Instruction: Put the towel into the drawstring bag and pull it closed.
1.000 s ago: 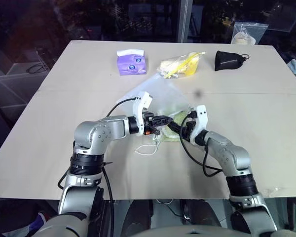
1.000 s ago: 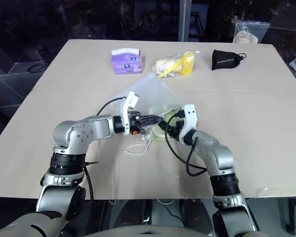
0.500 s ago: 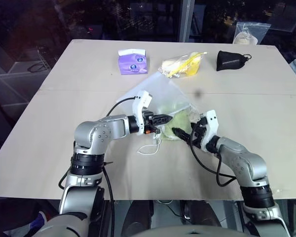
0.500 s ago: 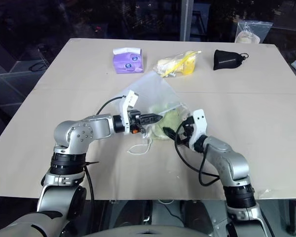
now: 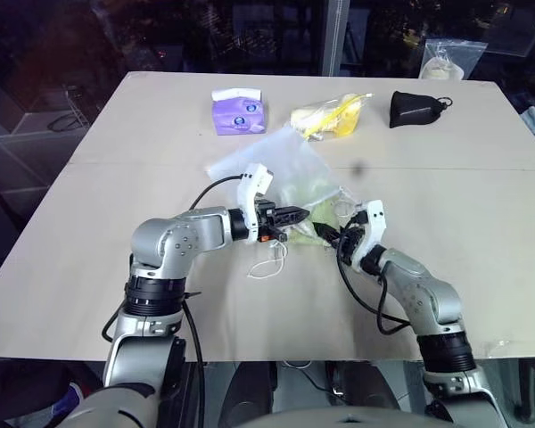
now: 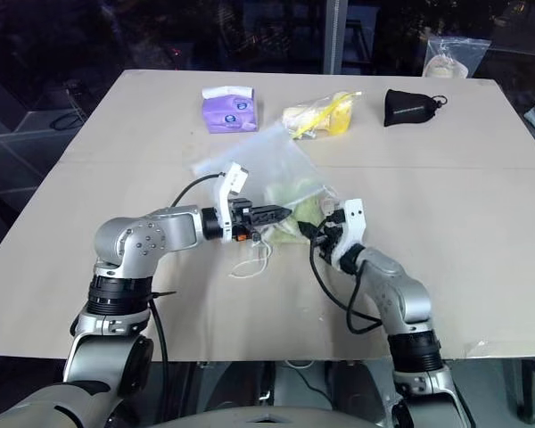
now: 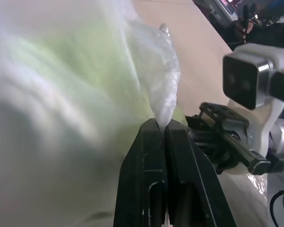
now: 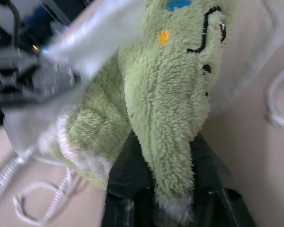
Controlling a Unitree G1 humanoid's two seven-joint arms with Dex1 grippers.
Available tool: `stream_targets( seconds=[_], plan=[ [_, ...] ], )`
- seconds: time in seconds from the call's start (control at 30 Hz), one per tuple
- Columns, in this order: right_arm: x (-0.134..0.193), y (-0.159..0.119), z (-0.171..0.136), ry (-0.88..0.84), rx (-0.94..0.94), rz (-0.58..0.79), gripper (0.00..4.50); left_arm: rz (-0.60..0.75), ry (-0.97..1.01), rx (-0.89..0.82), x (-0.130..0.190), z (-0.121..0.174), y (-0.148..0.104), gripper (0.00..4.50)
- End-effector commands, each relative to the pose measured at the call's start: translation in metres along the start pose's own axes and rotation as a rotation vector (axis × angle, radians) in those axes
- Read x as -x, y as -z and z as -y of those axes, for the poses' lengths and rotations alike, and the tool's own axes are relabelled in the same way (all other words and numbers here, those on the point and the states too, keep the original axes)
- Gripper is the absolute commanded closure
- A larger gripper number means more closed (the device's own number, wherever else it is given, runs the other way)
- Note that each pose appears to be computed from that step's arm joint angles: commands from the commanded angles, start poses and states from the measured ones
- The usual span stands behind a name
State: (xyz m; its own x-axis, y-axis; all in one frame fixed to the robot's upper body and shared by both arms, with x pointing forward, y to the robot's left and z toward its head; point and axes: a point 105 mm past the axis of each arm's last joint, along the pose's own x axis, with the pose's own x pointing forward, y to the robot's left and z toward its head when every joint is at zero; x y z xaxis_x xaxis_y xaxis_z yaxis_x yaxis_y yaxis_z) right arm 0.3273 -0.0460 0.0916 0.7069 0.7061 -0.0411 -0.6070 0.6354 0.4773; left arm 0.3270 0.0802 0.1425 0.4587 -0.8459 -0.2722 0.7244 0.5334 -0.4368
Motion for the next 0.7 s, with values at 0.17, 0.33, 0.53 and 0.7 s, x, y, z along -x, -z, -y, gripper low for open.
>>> stream_targets(
  seconds=[0.17, 0.33, 0.53, 0.7],
  plan=[
    [-0.015, -0.025, -0.017, -0.135, -0.112, 0.134, 4.50, 0.017, 0.051, -0.021, 0.010, 0.012, -0.009, 4.50],
    [-0.032, -0.026, -0.025, -0.197, -0.188, 0.165, 4.50, 0.010, 0.109, 0.021, 0.013, 0.022, -0.007, 4.50],
    [-0.048, -0.040, -0.034, -0.278, -0.333, 0.270, 4.50, -0.014, 0.174, 0.092, 0.019, 0.032, -0.002, 4.50],
    [-0.065, -0.031, -0.050, -0.343, -0.392, 0.249, 4.50, -0.025, 0.206, 0.132, 0.021, 0.040, 0.004, 4.50]
  ],
)
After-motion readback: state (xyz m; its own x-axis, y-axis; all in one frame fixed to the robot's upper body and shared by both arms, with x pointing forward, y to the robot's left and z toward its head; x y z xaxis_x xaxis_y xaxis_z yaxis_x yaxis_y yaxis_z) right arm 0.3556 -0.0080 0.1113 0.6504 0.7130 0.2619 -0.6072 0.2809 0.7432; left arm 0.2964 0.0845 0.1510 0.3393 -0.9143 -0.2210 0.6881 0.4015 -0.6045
